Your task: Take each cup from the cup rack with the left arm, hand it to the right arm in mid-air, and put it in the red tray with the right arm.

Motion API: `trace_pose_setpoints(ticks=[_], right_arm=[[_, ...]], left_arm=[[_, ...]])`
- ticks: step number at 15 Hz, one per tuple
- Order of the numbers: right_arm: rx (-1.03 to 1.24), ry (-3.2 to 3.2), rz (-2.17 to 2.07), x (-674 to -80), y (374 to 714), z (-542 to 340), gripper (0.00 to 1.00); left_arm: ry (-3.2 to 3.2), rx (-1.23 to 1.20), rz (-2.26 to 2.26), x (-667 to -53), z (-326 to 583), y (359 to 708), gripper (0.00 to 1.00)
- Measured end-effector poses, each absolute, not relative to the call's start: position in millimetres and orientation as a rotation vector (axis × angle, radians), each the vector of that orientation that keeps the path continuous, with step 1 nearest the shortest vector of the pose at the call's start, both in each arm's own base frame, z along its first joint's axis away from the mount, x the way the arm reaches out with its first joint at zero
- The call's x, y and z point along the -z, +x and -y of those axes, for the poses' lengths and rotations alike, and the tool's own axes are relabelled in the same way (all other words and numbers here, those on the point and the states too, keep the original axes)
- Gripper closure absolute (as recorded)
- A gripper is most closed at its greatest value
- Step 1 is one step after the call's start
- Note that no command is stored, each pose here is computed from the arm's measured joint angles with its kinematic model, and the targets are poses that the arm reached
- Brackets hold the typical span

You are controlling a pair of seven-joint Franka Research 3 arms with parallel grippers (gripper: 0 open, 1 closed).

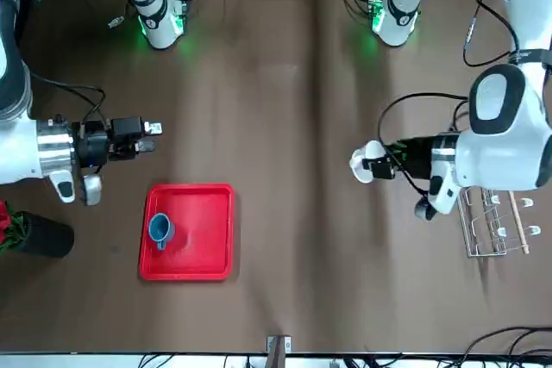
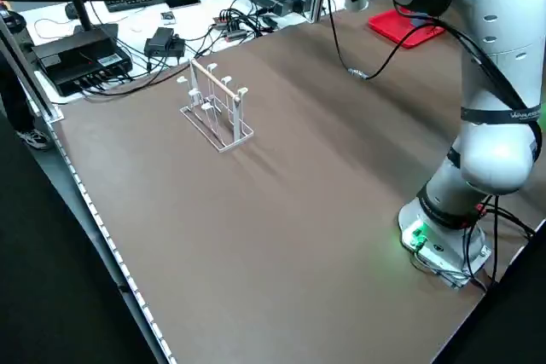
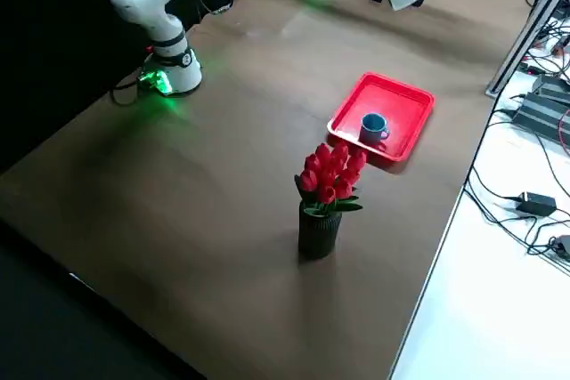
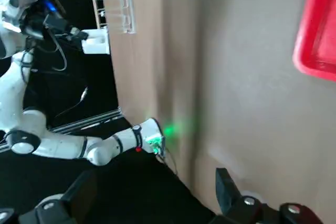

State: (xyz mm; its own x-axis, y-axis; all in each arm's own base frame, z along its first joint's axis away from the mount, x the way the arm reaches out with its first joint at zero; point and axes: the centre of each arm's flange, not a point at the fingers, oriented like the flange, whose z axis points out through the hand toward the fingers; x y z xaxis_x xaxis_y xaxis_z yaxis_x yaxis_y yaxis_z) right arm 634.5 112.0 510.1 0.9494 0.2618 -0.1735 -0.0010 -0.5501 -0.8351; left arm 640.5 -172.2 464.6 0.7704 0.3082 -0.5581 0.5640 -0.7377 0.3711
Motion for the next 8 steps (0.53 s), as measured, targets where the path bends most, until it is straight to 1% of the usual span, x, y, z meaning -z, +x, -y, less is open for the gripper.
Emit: trace_pose_setpoints(ticks=[5,8], right_arm=[[-0.384,-2.073,0.219,-504,632,-148,0.0],[-0.393,-2.025,0.212,-498,634,-158,0.0]], left_arm=[[2.294,0.815,-0.825,-467,221,629,0.23],[2.104,0.908,-0.837,-471,232,633,0.23]])
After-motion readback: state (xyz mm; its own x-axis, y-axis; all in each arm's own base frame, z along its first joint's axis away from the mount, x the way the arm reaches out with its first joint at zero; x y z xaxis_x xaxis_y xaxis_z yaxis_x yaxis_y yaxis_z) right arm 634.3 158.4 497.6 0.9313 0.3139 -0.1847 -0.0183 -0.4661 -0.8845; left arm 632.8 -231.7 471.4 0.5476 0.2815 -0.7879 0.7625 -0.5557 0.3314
